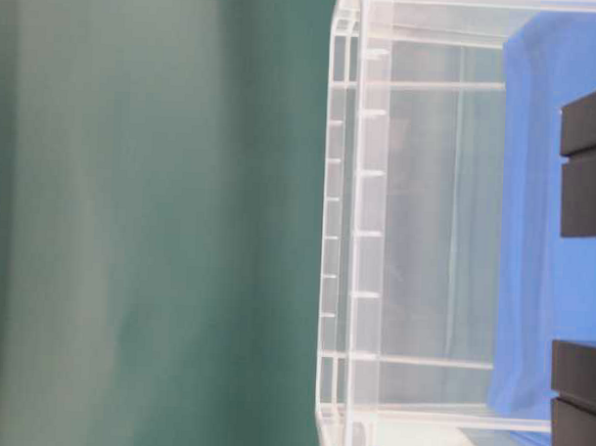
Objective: Take the box out of the case with the right arm.
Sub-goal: 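Open the right gripper and withdraw it to the upper right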
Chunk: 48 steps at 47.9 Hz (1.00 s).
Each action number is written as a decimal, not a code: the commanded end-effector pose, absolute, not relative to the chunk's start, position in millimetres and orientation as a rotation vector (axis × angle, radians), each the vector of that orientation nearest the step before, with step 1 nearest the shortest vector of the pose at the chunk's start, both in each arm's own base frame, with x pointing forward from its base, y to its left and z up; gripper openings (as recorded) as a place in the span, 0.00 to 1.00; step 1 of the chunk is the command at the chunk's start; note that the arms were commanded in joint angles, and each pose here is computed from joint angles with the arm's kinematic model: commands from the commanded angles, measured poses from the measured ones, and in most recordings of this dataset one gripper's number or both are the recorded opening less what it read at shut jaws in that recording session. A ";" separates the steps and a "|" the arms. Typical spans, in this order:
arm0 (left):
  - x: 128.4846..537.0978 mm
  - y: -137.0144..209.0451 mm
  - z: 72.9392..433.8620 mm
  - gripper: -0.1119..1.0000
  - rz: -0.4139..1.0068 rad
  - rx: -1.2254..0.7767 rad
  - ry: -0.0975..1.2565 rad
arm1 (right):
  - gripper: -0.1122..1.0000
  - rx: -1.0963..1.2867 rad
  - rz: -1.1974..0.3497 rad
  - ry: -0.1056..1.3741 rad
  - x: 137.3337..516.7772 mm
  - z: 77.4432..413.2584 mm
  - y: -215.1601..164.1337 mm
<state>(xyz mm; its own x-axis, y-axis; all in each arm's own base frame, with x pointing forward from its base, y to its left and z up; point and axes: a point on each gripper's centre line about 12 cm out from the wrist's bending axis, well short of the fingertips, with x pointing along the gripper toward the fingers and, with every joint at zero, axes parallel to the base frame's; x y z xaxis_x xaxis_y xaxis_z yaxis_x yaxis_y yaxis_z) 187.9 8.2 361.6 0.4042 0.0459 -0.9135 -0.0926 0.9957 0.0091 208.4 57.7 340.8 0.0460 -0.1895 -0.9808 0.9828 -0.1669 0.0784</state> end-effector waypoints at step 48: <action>188.8 8.7 368.0 0.10 0.094 -0.052 1.130 | 0.89 1.148 -1.327 0.940 198.4 353.9 -74.2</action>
<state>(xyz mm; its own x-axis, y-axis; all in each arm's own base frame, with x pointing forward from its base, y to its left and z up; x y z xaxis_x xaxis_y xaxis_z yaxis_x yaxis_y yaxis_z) 187.6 8.0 361.9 0.4057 0.0444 -0.9129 -0.0992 0.9951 0.0043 197.6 -72.5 348.4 0.0356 -0.2166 -0.9756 0.9942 -0.0917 0.0566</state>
